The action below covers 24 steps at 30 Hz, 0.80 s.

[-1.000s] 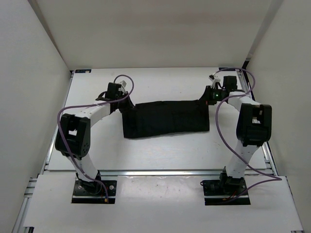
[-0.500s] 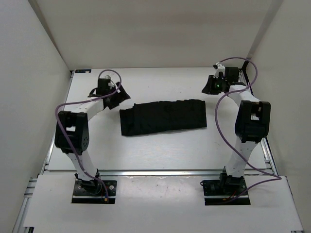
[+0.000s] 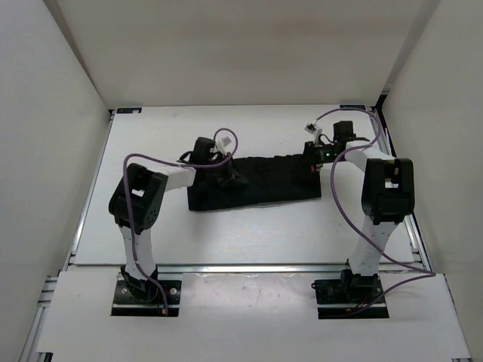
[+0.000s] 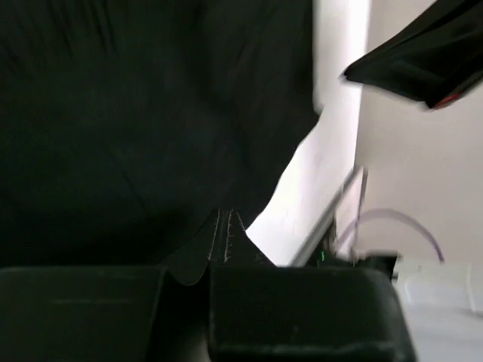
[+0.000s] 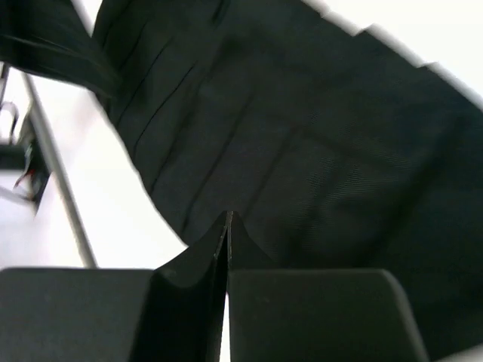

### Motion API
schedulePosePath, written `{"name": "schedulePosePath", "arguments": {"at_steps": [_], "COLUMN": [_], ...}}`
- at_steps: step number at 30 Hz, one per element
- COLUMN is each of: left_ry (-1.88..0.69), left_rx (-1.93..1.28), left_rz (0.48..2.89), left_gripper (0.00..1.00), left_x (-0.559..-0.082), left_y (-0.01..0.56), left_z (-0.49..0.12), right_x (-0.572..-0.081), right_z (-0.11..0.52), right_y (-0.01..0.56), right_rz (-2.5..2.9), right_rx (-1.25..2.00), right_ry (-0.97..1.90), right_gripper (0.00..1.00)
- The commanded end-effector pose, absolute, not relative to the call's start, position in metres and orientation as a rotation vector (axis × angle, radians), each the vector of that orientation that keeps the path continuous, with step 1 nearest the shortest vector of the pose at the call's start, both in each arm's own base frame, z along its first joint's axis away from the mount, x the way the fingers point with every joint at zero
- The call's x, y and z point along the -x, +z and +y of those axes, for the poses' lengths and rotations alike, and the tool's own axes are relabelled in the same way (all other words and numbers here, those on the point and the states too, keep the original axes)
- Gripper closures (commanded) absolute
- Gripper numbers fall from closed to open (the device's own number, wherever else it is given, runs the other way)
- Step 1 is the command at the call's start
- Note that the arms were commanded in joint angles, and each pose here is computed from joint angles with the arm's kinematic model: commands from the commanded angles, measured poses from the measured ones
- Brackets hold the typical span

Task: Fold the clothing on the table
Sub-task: Fold the skirt

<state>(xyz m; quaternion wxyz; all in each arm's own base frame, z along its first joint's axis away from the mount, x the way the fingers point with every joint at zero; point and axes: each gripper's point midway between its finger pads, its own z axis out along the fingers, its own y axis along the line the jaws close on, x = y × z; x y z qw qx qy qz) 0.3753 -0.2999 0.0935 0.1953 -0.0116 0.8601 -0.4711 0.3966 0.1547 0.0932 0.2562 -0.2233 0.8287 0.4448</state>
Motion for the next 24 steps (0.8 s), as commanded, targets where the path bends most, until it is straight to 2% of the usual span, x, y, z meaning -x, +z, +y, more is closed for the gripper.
{"name": "schedulePosePath", "arguments": {"at_steps": [1,6,13,17,21,24], "left_ry": [-1.465,-1.408,-1.444,-1.466,-1.482,-1.418], "left_rx": [-0.029,0.145,0.294,0.317,0.296,0.160], "left_rz": [2.451,2.532,2.485,2.484,2.390,2.245], "left_gripper": [1.00,1.00,0.99,1.00,0.99,0.95], "left_x": [-0.345,-0.329,-0.352,-0.358,-0.375,-0.395], "left_y": [0.093,0.049,0.034,0.033,0.072,0.144], "left_z": [-0.312,-0.279,-0.266,-0.269,-0.263,-0.266], "right_x": [-0.363,-0.349,-0.323,-0.324,-0.354,-0.358], "right_z": [0.167,0.168,0.170,0.179,0.182,0.176], "right_y": [0.095,0.070,0.013,0.011,0.049,0.101], "right_rz": [2.219,2.360,2.683,2.707,2.578,2.395], "right_rx": [0.690,0.591,0.477,0.453,0.513,0.457], "right_ry": [1.327,1.296,1.219,1.230,1.129,1.140], "right_gripper": [1.00,0.98,1.00,1.00,1.00,1.00]}}
